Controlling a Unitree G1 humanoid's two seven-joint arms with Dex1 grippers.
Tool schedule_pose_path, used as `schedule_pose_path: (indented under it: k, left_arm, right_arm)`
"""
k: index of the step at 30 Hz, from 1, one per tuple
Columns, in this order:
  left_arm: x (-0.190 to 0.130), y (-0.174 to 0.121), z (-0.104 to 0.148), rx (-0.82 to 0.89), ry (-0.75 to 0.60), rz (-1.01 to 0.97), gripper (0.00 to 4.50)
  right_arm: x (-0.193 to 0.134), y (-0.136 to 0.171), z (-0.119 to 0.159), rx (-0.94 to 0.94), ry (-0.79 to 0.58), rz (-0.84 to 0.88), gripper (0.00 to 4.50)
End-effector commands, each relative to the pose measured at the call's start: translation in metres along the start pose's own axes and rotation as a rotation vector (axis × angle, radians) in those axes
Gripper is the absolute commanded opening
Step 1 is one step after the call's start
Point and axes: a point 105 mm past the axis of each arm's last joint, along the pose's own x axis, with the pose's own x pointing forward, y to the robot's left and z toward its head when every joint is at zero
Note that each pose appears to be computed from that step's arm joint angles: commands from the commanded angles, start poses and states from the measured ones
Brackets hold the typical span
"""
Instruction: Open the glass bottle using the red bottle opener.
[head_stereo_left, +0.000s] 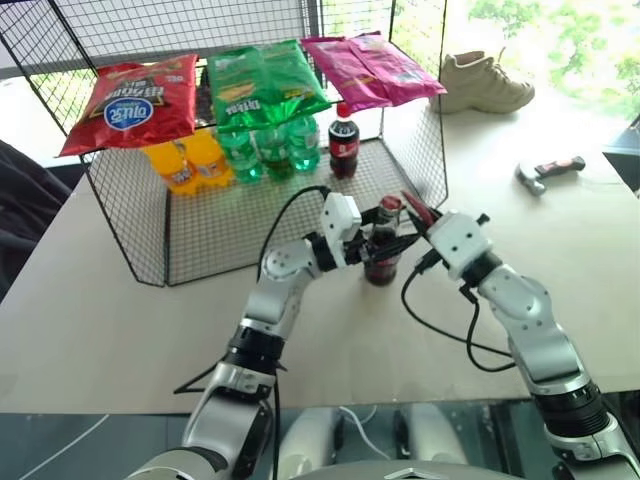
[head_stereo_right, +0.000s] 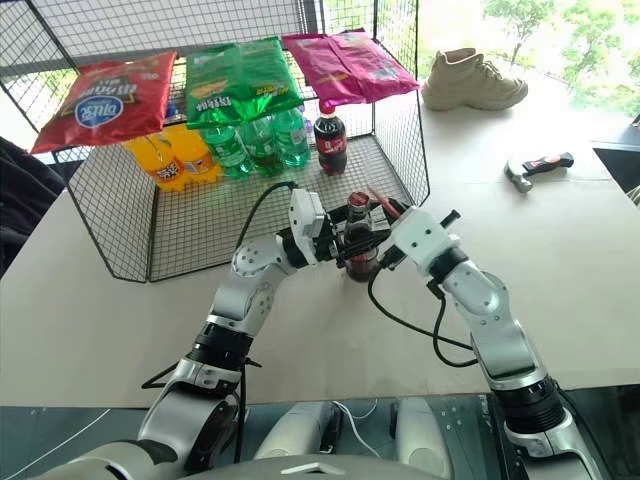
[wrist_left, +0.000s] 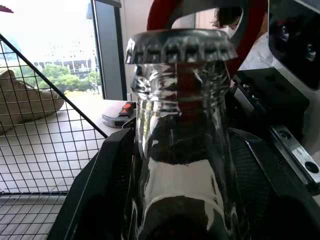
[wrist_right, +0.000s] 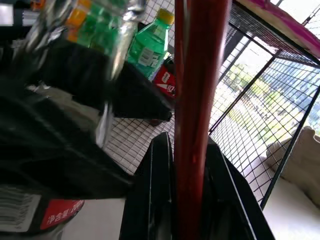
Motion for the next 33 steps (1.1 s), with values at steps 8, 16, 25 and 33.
schedule_pose_path:
  k: [8,16,25,33]
  left_arm:
    - [0.004,-0.007,-0.001,0.007,0.001,-0.023,2.22]
    - [0.007,-0.008,-0.001,0.001,0.0,-0.022,2.22]
    - [0.008,-0.009,-0.002,-0.011,0.003,-0.026,2.22]
    - [0.009,-0.008,-0.002,-0.011,0.008,-0.032,2.22]
  right_arm:
    - [0.011,0.004,0.028,-0.301,-0.038,0.064,0.0]
    - [0.009,0.021,0.017,-0.483,-0.054,0.103,0.0]
    - [0.019,0.028,0.003,-0.496,-0.078,0.004,0.0]
    - [0.024,0.038,0.007,-0.507,-0.139,0.049,0.0]
